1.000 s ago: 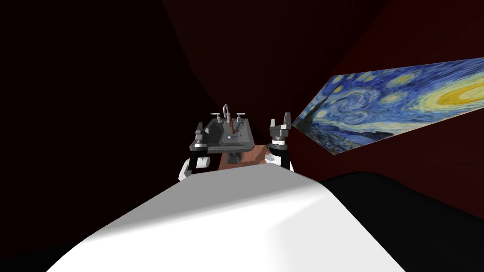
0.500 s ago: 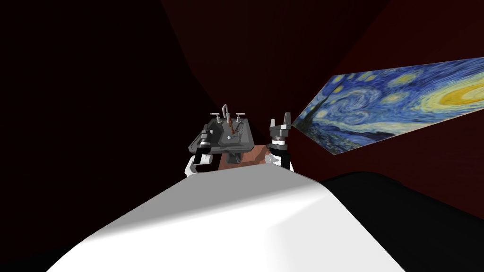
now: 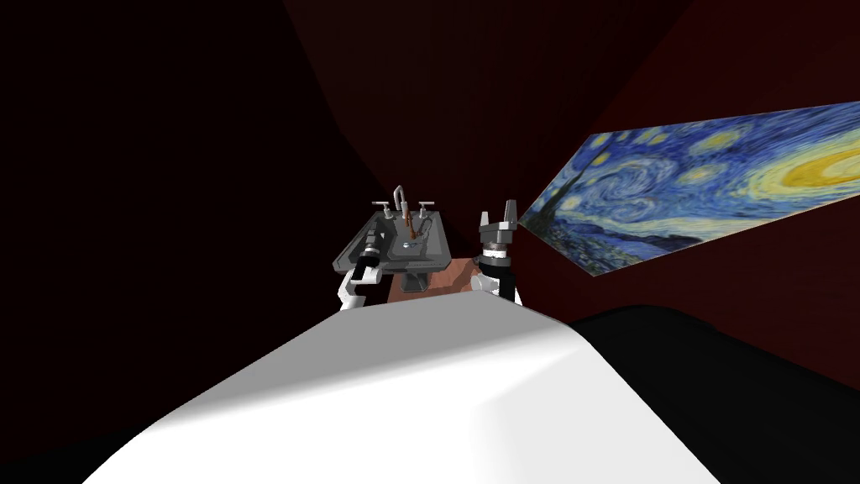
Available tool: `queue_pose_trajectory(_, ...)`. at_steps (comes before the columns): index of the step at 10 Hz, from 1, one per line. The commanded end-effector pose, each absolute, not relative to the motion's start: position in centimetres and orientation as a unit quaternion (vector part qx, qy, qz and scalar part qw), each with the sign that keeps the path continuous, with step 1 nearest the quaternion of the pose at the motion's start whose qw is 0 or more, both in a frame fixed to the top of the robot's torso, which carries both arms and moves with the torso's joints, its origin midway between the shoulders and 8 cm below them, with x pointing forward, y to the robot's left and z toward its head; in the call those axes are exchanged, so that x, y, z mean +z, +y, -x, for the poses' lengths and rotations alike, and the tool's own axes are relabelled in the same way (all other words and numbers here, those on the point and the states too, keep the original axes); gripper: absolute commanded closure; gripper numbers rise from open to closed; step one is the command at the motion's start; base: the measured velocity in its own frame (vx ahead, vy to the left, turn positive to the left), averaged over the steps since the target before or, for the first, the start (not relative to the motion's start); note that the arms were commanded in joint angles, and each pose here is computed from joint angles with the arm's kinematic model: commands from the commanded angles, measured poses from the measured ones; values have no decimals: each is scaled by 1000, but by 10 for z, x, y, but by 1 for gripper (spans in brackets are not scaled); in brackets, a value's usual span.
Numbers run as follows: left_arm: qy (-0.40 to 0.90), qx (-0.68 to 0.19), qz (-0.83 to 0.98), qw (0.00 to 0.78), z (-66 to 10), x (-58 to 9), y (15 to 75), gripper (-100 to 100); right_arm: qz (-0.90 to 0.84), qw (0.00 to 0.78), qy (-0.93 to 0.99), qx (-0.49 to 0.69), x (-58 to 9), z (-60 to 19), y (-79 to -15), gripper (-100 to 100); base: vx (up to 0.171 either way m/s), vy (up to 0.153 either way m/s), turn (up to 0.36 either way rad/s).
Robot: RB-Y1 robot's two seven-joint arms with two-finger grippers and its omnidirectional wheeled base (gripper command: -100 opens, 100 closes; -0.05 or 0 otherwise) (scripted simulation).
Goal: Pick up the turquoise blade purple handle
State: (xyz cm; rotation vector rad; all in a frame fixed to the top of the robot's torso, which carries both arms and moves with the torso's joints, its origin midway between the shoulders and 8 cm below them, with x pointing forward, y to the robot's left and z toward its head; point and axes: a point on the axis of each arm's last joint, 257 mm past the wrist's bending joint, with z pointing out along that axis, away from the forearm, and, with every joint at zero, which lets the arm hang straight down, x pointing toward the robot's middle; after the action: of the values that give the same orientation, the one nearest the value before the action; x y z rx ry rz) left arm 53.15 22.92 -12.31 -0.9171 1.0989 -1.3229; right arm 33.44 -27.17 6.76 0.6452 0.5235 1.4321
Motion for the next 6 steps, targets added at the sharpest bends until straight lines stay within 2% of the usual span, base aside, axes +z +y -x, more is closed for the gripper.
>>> queue_pose_trajectory(1, 475, -561, 403, 546, -544, -135, 223, -100, -287, 676, 233, 637, 68, -334, -272, 0, 12, -8, 0)
queue_pose_trajectory(6, 504, -541, 444, 506, -568, -182, 217, -100, -287, 676, 233, 637, 68, -334, -272, 0, 10, -8, -3)
